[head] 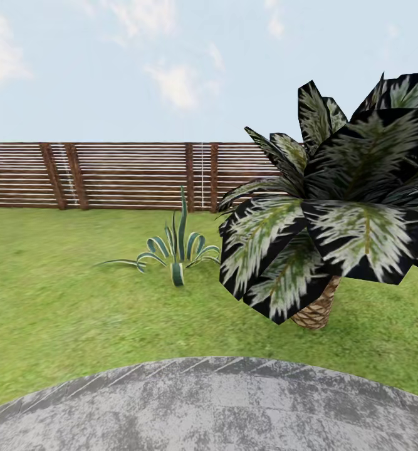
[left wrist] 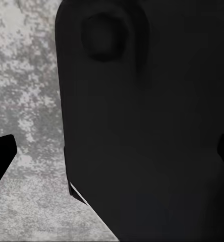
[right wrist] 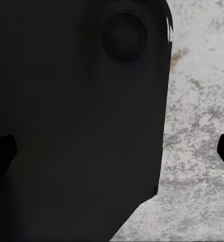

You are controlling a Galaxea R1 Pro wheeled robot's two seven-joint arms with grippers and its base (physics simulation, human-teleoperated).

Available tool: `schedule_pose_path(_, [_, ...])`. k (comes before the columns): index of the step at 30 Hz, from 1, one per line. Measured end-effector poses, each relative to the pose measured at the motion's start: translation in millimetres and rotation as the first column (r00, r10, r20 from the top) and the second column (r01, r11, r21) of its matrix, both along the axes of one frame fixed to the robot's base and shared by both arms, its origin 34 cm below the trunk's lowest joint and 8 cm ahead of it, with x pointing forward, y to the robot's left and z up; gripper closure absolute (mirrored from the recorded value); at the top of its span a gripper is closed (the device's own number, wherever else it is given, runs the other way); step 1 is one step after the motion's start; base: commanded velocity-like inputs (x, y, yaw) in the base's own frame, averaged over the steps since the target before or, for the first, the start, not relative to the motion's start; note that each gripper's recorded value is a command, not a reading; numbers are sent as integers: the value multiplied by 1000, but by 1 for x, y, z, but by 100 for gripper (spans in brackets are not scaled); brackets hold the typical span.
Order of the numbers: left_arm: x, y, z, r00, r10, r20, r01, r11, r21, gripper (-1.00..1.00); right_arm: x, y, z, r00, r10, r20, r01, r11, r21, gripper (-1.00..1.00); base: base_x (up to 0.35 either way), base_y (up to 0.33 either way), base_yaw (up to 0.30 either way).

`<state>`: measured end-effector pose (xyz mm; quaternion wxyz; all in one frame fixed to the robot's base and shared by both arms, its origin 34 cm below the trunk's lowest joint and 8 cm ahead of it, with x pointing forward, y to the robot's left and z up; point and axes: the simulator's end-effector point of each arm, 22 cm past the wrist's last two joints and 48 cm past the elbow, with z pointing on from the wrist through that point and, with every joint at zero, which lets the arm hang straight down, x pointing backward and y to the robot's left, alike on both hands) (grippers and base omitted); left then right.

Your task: In the garden, pick up the pesticide atomizer on the floor and spray pesticide onto both trees until each tree trunk is fully covered.

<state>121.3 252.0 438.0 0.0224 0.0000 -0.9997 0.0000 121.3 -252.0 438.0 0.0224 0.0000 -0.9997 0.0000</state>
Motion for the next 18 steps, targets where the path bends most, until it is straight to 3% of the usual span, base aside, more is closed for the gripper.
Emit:
schedule_pose_path(10, [5, -2, 0, 1000, 0, 11, 0, 1000, -4, -100, 29, 39, 0, 998, -7, 60, 4, 999, 49, -100, 0, 0, 0])
schedule_pose_path(18, [5, -2, 0, 1000, 0, 11, 0, 1000, -4, -100, 45, 42, 1, 994, -12, 106, 7, 999, 52, -100, 0, 0, 0])
